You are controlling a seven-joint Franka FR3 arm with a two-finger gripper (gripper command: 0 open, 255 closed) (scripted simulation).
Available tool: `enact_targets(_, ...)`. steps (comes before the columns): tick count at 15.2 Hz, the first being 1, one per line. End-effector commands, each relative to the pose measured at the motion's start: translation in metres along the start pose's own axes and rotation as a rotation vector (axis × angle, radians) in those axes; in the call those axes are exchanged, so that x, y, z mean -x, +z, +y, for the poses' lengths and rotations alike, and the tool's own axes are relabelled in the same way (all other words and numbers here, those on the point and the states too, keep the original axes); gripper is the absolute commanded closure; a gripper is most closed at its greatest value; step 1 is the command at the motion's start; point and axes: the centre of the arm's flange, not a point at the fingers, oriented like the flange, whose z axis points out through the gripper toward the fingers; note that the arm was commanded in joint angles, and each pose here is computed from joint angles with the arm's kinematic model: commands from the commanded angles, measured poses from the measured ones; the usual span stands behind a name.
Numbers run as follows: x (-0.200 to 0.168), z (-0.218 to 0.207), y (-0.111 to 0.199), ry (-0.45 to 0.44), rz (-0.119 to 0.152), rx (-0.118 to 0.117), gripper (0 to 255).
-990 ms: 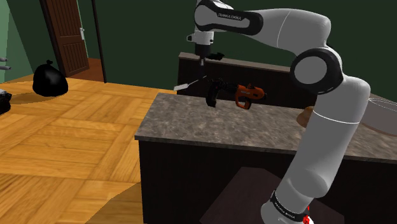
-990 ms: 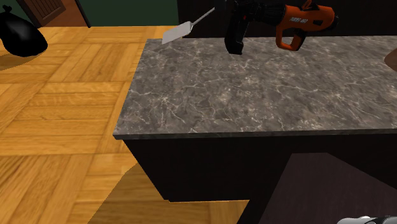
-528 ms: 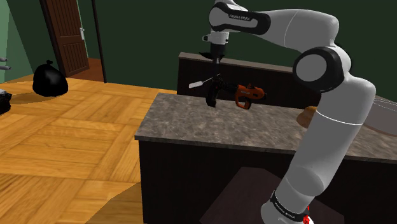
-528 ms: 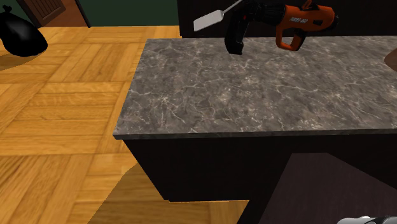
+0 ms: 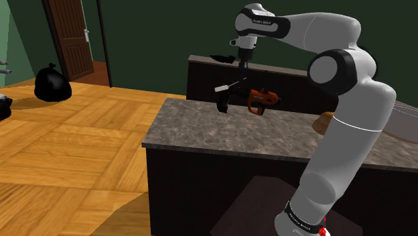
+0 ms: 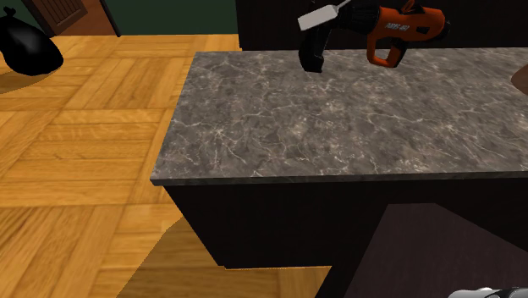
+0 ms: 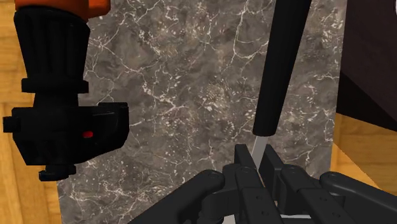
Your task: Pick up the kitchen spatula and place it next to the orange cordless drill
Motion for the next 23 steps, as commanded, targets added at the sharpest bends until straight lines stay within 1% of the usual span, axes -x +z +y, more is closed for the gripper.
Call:
enact_targets(1, 0.016, 0.009, 0.002, -0.001, 0.000, 0.000, 255)
enact_targets(23, 0.008, 0.009, 0.117, -0.001, 0.000, 0.000, 255)
